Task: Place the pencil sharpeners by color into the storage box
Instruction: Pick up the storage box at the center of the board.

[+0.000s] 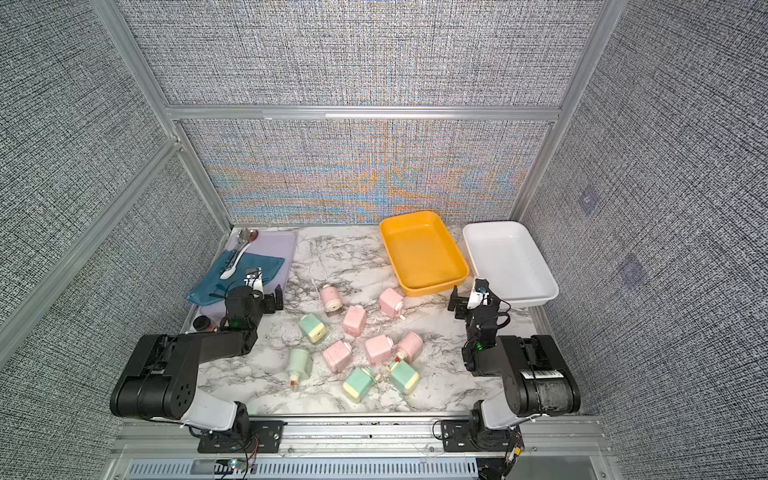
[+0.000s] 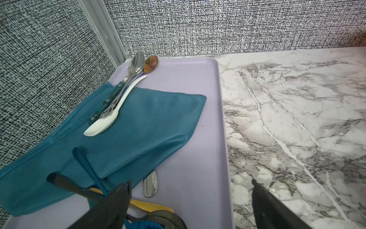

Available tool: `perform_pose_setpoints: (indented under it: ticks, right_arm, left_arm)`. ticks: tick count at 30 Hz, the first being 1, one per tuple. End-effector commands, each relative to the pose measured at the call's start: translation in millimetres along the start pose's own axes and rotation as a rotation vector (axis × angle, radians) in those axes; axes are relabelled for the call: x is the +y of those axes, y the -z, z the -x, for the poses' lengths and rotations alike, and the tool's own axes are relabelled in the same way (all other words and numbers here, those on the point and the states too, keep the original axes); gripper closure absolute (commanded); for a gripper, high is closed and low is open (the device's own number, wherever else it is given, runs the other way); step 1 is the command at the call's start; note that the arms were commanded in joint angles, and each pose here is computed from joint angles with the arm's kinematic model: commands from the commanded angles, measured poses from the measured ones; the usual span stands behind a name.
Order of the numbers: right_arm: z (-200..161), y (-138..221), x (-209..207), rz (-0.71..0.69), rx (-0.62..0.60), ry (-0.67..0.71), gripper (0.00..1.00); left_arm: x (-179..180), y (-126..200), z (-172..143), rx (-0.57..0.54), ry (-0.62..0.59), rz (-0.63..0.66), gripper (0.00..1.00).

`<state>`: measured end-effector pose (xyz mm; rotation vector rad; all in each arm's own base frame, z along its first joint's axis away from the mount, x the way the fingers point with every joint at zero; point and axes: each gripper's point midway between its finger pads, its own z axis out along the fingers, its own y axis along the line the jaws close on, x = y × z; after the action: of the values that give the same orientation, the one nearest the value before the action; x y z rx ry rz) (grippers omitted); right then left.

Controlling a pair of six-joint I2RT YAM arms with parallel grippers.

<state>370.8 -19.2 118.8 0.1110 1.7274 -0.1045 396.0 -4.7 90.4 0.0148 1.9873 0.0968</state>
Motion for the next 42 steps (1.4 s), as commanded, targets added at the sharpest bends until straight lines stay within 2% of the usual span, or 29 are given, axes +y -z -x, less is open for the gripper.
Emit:
perform_pose_setpoints:
  ticks: [1, 34, 38, 42]
  right_arm:
    - [6, 0, 0, 0.0, -0.023, -0.006, 0.01]
    - [8, 1, 0, -0.001, -0.029, -0.007, 0.01]
    - [22, -4, -1, -0.014, 0.012, -0.015, 0.01]
    - [42, 0, 1, -0.001, 0.019, -0.071, 0.01]
  left_arm:
    - [-1, 1, 7, -0.024, 0.002, -0.007, 0.01]
    - [-4, 1, 8, -0.017, -0.007, -0.026, 0.01]
    - [-5, 6, 21, -0.012, -0.016, -0.035, 0.01]
    - [3, 22, 45, -0.024, -0.006, 0.009, 0.01]
